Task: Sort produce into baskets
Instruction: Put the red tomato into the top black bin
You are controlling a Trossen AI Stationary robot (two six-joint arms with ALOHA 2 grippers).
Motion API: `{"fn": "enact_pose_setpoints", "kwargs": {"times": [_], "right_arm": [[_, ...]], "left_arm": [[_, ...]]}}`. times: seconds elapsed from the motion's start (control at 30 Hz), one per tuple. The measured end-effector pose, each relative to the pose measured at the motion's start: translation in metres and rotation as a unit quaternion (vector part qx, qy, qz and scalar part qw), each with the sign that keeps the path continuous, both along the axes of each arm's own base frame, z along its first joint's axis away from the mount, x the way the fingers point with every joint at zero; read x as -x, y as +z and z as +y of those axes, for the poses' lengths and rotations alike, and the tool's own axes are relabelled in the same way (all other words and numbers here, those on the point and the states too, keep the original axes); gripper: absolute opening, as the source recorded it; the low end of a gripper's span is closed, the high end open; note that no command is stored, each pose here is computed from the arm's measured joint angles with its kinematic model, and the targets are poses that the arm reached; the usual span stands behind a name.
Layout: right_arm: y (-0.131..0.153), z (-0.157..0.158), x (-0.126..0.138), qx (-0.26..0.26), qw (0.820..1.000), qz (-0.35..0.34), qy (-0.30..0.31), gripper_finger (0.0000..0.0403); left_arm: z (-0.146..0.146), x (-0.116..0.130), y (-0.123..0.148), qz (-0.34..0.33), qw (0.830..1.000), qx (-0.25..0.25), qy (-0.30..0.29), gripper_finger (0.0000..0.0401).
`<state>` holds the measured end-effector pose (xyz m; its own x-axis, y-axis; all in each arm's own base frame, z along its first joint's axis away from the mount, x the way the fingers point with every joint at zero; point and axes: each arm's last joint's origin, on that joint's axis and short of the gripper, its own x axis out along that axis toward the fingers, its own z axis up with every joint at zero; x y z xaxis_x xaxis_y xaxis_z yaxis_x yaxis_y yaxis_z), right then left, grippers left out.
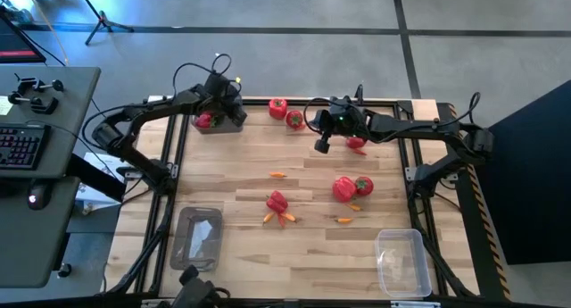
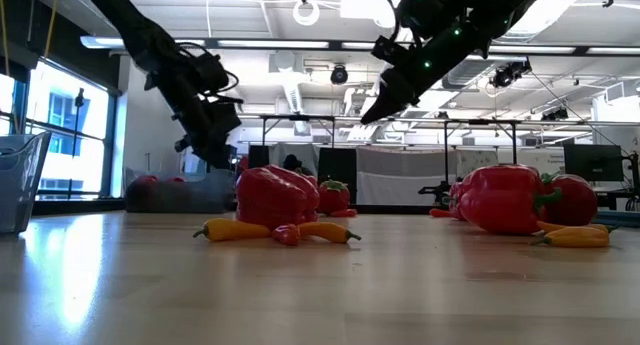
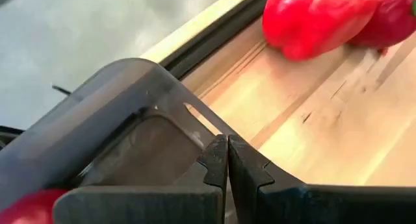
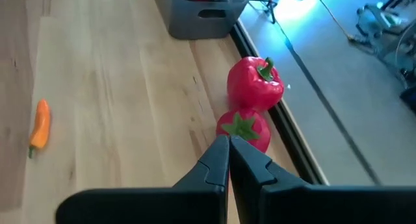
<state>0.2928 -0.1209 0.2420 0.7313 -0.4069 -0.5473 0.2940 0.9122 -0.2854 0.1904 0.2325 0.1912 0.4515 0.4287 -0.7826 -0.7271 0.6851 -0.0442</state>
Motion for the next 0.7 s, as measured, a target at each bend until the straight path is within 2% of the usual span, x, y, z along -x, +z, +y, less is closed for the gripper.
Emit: {"fn": "enact_pose_setpoints", "kwargs": {"times": [0.17, 0.3, 0.4, 0.47, 0.57, 0.7], "right_arm": [[-0.008, -0.002, -0.005, -0.028, 0.999, -0.012, -0.020, 0.0013], [-0.022, -0.006, -0.015, -0.028, 0.999, -0.009, -0.020, 0.0055], [-0.032, -0.011, -0.021, -0.031, 0.999, -0.010, -0.025, 0.0108], [-0.036, -0.016, -0.027, -0.039, 0.998, -0.005, -0.050, 0.0151], [-0.041, -0.024, -0.038, -0.040, 0.995, 0.024, -0.093, 0.0222], [-0.048, -0.035, -0.060, -0.042, 0.990, 0.080, -0.112, 0.0305]], "left_arm": [[-0.011, 0.009, 0.005, -0.029, 0.999, -0.034, 0.001, 0.0000], [-0.025, 0.012, 0.015, -0.066, 0.995, -0.079, -0.010, 0.0000], [-0.036, 0.014, 0.024, -0.090, 0.988, -0.119, -0.031, 0.0000], [-0.043, 0.016, 0.029, -0.102, 0.984, -0.140, -0.040, 0.0000], [-0.050, 0.018, 0.035, -0.111, 0.980, -0.155, -0.050, 0.0000], [-0.056, 0.021, 0.036, -0.116, 0.979, -0.160, -0.053, 0.0000]]}}
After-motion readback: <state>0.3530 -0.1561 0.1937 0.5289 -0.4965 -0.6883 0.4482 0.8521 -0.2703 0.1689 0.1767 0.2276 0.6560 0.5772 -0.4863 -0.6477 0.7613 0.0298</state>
